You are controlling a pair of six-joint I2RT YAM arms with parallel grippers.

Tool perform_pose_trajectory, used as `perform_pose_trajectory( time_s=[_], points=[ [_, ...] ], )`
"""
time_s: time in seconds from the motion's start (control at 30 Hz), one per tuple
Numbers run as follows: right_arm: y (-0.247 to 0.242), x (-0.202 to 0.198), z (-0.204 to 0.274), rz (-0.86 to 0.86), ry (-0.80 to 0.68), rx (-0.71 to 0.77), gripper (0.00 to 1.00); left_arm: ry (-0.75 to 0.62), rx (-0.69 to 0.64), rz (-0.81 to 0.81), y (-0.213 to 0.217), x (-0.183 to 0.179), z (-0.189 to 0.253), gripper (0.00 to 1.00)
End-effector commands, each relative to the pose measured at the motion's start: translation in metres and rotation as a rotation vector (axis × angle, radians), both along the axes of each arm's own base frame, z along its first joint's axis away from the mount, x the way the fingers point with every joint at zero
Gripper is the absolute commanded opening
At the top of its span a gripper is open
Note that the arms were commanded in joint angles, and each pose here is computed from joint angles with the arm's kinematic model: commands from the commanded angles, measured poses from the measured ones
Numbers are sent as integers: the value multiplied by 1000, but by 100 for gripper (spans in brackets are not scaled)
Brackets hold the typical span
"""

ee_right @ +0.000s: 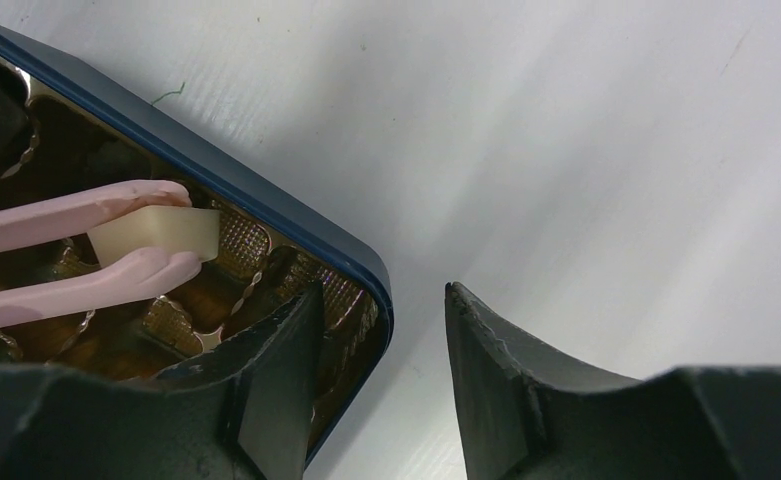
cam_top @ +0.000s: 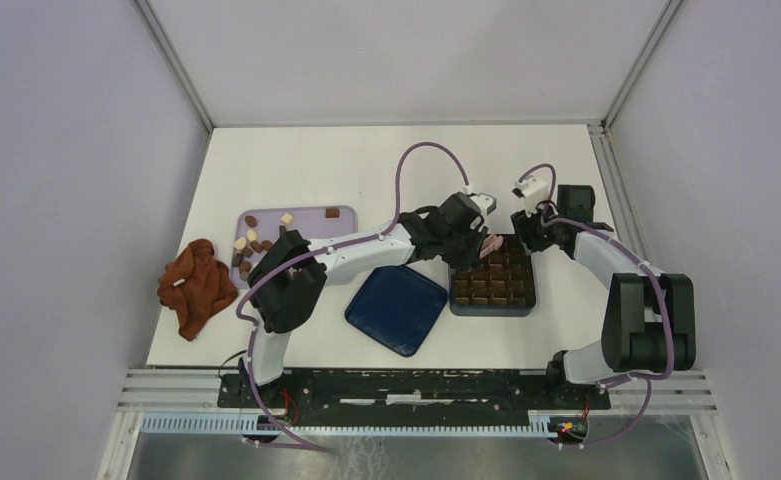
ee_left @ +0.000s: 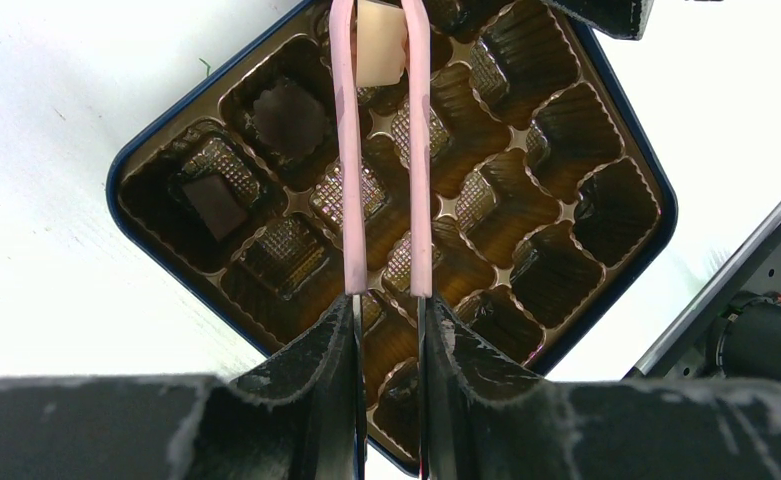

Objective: Pack the chocolate
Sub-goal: Place the fake chocolate in the packing box.

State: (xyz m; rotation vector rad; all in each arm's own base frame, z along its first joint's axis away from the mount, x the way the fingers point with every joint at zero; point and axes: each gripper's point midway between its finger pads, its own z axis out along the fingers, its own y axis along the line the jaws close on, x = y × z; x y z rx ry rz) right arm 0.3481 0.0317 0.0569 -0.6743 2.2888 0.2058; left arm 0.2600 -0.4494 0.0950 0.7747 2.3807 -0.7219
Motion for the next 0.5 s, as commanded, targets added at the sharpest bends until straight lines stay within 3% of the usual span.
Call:
perform_pose_trajectory(
  time_s=[0.0, 0.47],
  points=[
    [1, 15, 28, 13, -85, 9, 54, -68, -49, -33, -13, 8, 28, 34],
    [3, 13, 33, 32, -99, 28, 60, -70, -48, -32, -15, 10, 31, 37]
  ],
)
